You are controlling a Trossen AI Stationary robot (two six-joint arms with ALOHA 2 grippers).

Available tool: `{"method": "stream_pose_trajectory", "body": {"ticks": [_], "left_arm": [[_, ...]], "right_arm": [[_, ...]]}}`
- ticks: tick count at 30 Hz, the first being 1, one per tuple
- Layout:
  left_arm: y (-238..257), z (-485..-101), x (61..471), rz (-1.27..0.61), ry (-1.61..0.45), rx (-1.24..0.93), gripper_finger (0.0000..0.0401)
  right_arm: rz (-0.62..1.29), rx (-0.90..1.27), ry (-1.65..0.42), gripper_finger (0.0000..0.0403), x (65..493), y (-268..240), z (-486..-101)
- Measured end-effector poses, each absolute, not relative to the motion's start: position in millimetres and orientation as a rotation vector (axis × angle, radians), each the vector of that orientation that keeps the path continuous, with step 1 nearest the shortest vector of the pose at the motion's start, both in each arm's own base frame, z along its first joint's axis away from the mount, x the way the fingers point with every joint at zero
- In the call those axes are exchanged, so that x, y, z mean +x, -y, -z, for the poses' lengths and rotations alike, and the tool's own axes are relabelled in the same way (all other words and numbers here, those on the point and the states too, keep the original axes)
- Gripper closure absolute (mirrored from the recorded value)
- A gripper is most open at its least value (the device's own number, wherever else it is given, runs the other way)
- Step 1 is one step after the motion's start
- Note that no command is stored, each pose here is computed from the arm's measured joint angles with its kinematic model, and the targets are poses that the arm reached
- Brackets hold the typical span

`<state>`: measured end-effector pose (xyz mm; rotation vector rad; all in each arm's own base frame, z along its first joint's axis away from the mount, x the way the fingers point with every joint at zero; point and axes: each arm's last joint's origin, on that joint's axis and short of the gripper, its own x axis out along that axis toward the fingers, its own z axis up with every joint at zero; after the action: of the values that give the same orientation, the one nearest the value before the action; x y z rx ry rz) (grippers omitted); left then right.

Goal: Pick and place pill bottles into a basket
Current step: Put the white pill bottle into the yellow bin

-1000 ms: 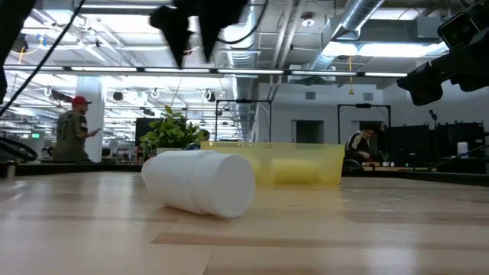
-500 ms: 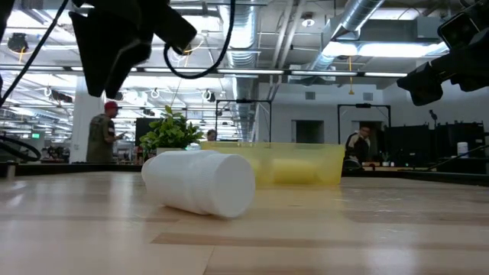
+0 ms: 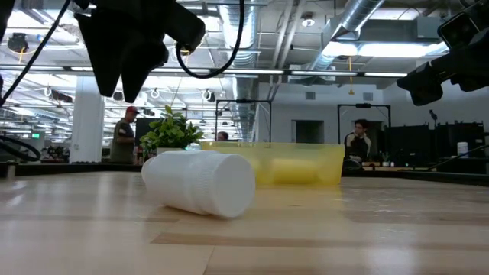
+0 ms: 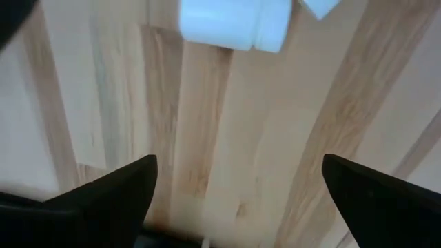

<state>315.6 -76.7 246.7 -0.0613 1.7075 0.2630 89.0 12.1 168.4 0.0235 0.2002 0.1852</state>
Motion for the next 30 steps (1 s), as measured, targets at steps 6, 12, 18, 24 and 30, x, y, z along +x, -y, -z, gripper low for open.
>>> {"method": "stream_pose_trajectory", "body": {"ticks": [6,12,18,24,30], "left_arm": [[68.2,-267.7,300.1,-0.278,-1.668,-0.074,0.0001],[60.0,-288.2,251.5,-0.283,-1.466,-0.117,0.0001],[61.1,-290.4,207.8,-0.265,-1.210,-0.146,0.0001],[70.5,-278.2,225.8,-0.261,-1.185,-0.103,0.0001],[62.6,-249.4,261.3,-0.216,-1.372,-0.126,0.0001]], "right_arm": [[-0.186,0.023,-0.200,0.0117,89.0,-12.2,-168.4],[-0.185,0.023,-0.200,0.0117,89.0,-12.2,-168.4],[-0.186,0.023,-0.200,0.0117,89.0,-12.2,-168.4],[-0.185,0.024,-0.200,0.0117,89.0,-12.2,-168.4],[-0.186,0.023,-0.200,0.0117,89.0,-12.2,-168.4]]}}
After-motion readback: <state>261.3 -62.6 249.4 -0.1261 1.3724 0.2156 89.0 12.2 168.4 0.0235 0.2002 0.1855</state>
